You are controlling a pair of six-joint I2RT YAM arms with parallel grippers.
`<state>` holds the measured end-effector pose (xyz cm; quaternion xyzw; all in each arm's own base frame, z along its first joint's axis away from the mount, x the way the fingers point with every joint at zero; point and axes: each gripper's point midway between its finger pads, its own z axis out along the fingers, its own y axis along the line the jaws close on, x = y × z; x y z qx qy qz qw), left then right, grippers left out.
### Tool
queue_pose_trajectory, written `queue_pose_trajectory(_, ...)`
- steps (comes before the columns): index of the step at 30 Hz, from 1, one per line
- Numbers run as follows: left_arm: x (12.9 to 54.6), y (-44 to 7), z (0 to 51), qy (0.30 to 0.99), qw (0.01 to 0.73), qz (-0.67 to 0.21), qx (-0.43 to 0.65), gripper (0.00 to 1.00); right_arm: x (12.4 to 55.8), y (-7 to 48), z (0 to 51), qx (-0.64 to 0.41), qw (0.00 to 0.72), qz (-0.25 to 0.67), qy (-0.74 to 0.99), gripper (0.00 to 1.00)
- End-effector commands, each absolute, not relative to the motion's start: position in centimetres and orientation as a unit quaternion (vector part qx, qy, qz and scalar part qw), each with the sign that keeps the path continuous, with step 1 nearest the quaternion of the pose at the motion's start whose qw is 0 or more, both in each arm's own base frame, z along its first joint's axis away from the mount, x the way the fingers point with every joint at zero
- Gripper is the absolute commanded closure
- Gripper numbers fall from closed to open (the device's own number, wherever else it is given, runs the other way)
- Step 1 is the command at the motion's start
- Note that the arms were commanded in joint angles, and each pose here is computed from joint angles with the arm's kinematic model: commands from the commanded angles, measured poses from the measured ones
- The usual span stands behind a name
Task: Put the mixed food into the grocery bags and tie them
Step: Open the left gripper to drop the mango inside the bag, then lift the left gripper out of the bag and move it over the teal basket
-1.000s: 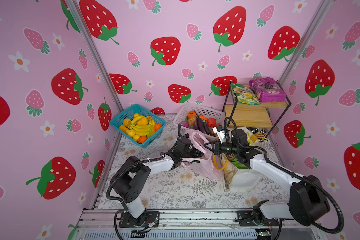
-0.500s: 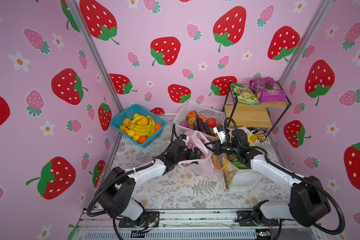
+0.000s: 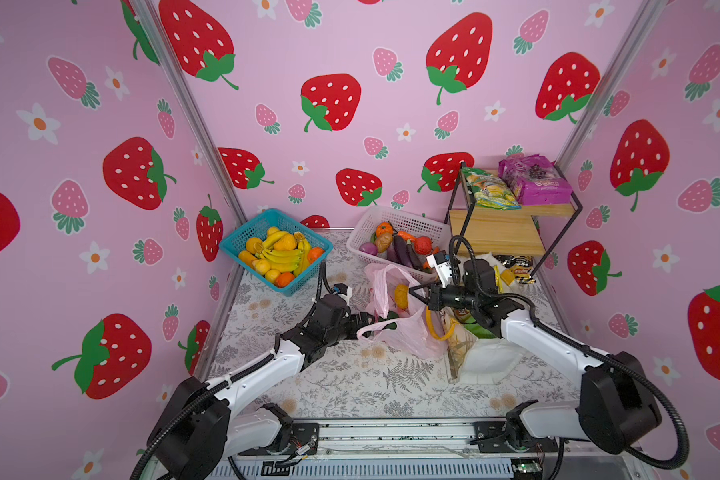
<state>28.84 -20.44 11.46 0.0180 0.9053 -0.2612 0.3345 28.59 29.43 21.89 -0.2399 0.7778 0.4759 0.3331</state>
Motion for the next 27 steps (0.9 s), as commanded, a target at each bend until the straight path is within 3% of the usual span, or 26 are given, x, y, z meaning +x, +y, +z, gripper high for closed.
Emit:
queue_pose_trajectory(1, 29.4, -19.3, 9.4, 0.920, 0.325, -0.217, 0.002, 0.19, 28.6, 29.1, 21.1, -0.236, 0.328, 0.471, 0.784, 1.00)
queue_pose_trajectory(4, 30.1, -20.9, 8.9, 0.918, 0.312, -0.246, 0.006, 0.27, 28.8, 29.0, 21.0, -0.235, 0.329, 0.468, 0.786, 1.00)
queue_pose_trajectory(7, 30.8, -23.0, 8.9, 0.909, 0.302, -0.287, 0.013, 0.42, 28.7, 29.1, 21.2, -0.236, 0.328, 0.470, 0.785, 1.00)
queue_pose_trajectory(15, 29.6, -25.9, 10.7, 0.886, 0.279, -0.364, 0.071, 0.90, 28.9, 28.7, 22.6, -0.224, 0.349, 0.466, 0.782, 1.00)
queue_pose_trajectory(23, 23.9, -29.5, 20.4, 0.794, 0.223, -0.542, 0.162, 0.99, 30.7, 25.9, 26.0, -0.190, 0.442, 0.395, 0.783, 1.00)
queue_pose_trajectory(27, 23.1, -29.6, 23.5, 0.767, 0.231, -0.571, 0.181, 1.00, 31.3, 24.7, 25.8, -0.182, 0.460, 0.351, 0.795, 1.00)
